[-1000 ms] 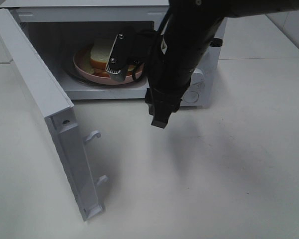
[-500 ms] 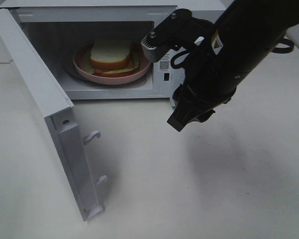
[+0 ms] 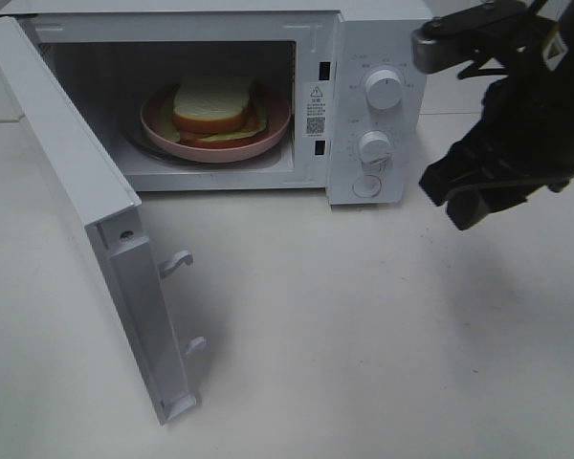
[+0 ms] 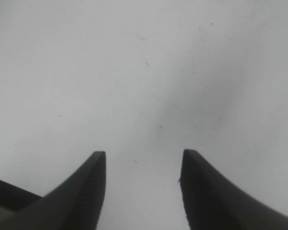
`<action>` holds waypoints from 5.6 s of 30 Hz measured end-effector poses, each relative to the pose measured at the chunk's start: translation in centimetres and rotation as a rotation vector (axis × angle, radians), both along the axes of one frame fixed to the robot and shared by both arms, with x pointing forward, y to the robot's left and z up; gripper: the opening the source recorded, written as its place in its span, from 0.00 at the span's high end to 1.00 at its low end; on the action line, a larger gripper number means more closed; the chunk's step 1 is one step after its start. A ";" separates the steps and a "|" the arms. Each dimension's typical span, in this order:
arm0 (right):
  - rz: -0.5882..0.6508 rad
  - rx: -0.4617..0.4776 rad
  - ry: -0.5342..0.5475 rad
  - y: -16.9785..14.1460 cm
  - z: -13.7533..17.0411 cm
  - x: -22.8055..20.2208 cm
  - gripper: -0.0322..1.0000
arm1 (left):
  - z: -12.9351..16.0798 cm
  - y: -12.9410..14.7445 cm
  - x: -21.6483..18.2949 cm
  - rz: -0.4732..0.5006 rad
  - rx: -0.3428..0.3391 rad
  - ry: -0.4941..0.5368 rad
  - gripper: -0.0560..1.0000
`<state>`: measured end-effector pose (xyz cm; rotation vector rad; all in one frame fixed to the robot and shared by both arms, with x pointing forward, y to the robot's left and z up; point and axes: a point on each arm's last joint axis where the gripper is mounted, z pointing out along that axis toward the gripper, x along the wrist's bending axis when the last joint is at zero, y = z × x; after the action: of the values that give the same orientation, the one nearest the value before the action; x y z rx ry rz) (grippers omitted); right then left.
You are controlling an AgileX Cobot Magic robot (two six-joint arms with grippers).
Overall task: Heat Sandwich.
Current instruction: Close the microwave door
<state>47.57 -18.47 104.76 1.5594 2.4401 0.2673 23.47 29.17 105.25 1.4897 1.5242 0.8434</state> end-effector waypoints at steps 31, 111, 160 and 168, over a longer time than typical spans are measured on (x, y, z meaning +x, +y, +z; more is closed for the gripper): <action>-0.517 0.096 -0.035 -12.4 2.5 -9.3 0.50 | 0.0 0.0 0.0 0.000 0.000 0.000 0.23; -0.452 0.251 -0.719 -11.3 0.0 -24.6 0.50 | 0.0 0.0 0.0 0.000 0.000 0.000 0.23; -0.452 0.251 -0.719 -11.3 0.0 -24.6 0.50 | 0.0 0.0 0.0 0.000 0.000 0.000 0.23; -0.452 0.251 -0.719 -11.3 0.0 -24.6 0.50 | 0.0 -0.1 0.0 -0.008 0.003 -0.001 0.23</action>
<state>22.93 -29.80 104.73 1.6723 1.5144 0.8892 23.47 29.11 105.26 1.4967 1.5157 0.8420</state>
